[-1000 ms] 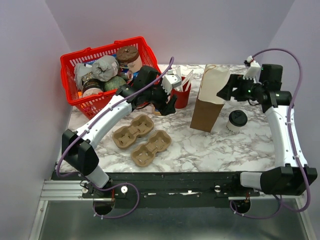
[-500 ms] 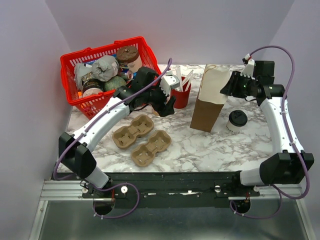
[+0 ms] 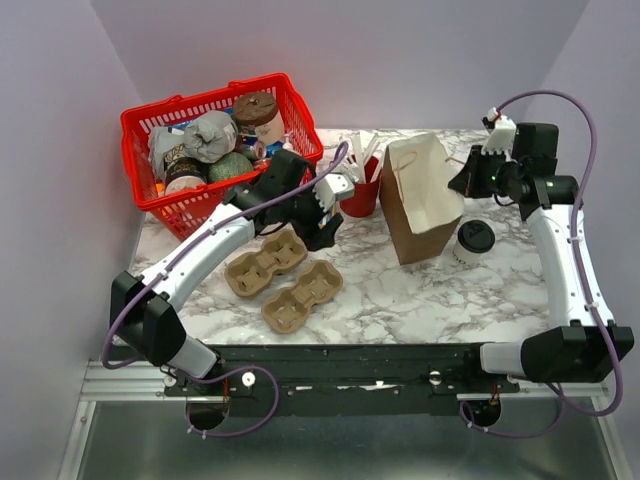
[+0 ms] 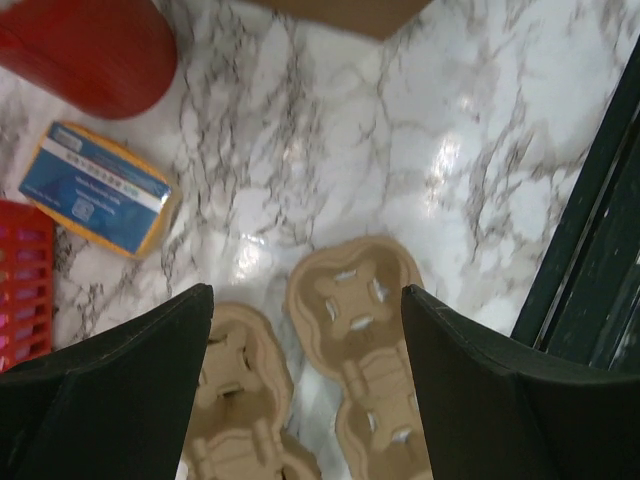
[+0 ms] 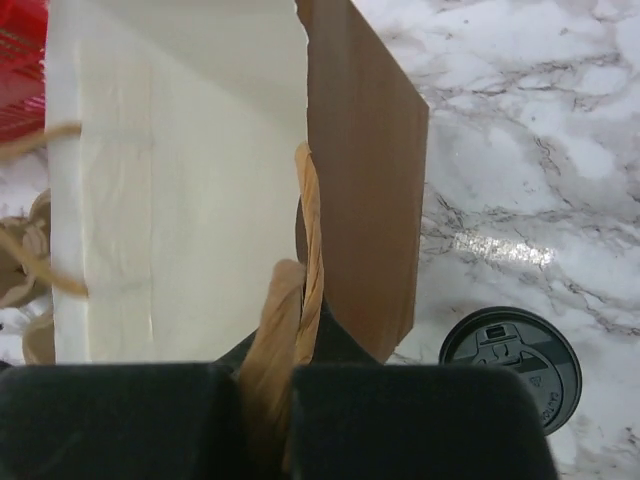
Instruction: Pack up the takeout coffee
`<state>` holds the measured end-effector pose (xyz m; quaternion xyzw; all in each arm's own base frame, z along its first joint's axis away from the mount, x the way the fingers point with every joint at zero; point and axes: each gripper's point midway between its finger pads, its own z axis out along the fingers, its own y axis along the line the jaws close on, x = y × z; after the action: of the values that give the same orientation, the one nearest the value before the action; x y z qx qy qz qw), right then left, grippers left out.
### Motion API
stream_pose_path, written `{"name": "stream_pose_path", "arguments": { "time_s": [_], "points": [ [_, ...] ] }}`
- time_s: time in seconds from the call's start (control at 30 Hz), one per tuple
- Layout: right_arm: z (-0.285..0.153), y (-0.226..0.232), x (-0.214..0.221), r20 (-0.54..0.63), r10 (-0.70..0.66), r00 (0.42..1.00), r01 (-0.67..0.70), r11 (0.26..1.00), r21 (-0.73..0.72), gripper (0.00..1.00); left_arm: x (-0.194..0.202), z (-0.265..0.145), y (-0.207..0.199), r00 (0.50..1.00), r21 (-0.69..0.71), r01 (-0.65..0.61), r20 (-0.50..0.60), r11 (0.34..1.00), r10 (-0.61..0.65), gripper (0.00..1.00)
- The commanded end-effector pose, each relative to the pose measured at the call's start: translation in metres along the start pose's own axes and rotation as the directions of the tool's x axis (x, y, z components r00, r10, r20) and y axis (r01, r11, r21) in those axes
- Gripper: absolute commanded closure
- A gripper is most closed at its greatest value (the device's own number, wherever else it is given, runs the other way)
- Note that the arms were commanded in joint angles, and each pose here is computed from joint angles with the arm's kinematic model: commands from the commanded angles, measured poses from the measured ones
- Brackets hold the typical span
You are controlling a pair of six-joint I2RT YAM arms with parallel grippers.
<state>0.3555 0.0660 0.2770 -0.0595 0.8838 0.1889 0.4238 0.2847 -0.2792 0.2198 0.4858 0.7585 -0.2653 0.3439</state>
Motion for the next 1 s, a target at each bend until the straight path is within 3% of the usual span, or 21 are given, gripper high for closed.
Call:
{"name": "stream_pose_path", "arguments": {
  "time_s": [0.0,0.17,0.4,0.63,0.97],
  "points": [
    [-0.023,0.029,0.013,0.011,-0.232,0.973,0.231,0.964,-0.134,1.0,0.056,-0.014,-0.007,0.979,0.015,-0.103,-0.176,0.995,0.104,0.15],
    [-0.025,0.039,0.029,-0.005,-0.316,0.949,0.309,0.929,-0.206,1.0,0.098,-0.016,-0.015,0.951,0.059,-0.164,-0.254,0.985,0.174,0.12],
    [-0.031,0.035,0.027,0.0,-0.346,0.938,0.341,0.925,-0.166,0.99,0.115,-0.01,-0.004,0.932,-0.118,0.09,-0.341,0.989,-0.125,0.24],
    [-0.039,0.023,0.019,0.014,-0.419,0.908,0.419,0.904,-0.086,0.99,0.146,-0.006,-0.026,0.91,-0.056,0.144,-0.384,0.988,-0.155,0.33],
    [-0.037,0.013,0.015,-0.01,-0.377,0.926,0.377,0.926,-0.022,0.99,0.158,0.009,-0.046,0.865,-0.042,0.253,-0.437,0.967,-0.245,0.37]
  ]
}}
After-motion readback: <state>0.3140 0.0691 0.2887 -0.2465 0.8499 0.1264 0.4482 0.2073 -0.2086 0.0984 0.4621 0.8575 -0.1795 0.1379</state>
